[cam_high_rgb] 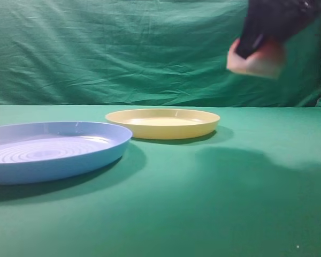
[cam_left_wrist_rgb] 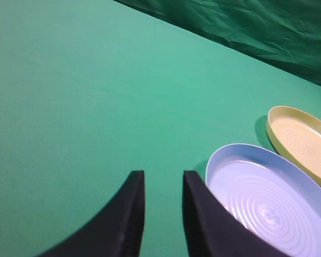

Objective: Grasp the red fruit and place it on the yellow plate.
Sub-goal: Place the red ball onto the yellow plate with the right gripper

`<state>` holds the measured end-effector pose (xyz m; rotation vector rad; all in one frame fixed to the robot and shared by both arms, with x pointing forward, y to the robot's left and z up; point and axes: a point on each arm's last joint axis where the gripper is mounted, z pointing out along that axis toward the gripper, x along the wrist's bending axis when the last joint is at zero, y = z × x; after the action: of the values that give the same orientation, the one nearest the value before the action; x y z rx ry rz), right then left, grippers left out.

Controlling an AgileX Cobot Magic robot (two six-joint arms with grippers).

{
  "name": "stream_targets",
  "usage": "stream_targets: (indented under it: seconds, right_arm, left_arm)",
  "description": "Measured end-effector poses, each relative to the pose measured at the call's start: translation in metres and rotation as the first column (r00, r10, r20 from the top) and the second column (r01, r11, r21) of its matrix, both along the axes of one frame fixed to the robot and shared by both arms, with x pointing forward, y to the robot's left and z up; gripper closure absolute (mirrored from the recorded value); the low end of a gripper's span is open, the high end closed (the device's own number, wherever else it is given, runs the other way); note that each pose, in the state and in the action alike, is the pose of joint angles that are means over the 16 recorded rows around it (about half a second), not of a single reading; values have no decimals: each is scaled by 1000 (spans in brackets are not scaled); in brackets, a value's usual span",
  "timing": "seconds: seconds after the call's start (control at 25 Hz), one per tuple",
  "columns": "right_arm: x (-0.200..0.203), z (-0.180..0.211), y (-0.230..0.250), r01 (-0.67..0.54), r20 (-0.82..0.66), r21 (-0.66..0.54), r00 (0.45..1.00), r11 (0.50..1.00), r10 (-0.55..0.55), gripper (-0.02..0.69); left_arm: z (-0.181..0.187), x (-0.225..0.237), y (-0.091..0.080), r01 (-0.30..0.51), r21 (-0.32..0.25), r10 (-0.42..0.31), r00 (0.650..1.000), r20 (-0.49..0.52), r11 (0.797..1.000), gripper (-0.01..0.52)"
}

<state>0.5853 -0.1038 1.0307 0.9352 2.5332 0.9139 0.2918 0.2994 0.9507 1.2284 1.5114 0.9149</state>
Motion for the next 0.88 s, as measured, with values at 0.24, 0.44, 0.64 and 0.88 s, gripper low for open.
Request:
stream_targets:
  seconds: [0.24,0.44,0.64,0.88]
  right_arm:
    - [20,-29,34,-38,-3,-8,999,999,38,319]
    - [30,-48,43,-53,-19,-33,998,998,53,202]
    - [31,-33,43,-74,20,-48,997,996,75,114]
    - [17,17,35,-71,59,-36,996,997,73,224]
  left_arm:
    - [0,0,0,0,-1,0,1000,0,1000,357]
    - [0,0,0,0,-1,0,1000,0,1000,357]
    - [0,0,0,0,-1,0,1000,0,1000,357]
    - [0,0,0,0,-1,0,1000,0,1000,357]
